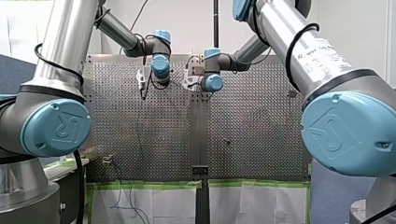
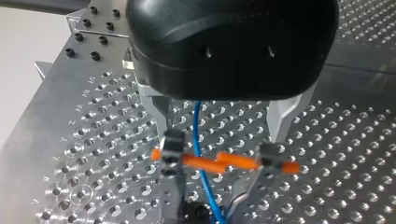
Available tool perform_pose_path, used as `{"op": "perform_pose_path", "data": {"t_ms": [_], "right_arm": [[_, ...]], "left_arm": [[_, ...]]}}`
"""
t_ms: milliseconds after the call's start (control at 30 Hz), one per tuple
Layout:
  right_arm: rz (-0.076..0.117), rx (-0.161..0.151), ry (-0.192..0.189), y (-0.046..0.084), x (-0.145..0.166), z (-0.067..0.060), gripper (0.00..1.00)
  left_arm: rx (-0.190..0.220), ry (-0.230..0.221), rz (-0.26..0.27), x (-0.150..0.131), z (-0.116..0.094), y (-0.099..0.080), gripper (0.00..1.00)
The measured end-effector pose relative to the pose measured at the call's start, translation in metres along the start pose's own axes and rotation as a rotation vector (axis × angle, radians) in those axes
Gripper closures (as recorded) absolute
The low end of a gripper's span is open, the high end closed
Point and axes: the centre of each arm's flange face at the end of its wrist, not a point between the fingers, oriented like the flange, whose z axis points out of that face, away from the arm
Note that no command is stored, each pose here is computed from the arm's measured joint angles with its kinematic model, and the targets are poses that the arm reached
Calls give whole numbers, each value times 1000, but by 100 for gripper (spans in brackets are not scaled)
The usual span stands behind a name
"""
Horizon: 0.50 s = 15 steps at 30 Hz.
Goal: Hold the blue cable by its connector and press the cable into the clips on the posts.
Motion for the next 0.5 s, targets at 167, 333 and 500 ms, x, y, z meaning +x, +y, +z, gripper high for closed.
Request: {"op": "perform_pose_path", "data": {"t_ms": [167,333,500], "right_arm": [[0,1,1,-1,1,0,100],[0,1,2,-1,1,0,100],[0,1,3,-1,1,1,100]], "left_arm": [[7,8,2,5,11,-4,0],[11,-4,-3,6,19,-11,0],[3,-22,-12,1,22,-13,0]]}}
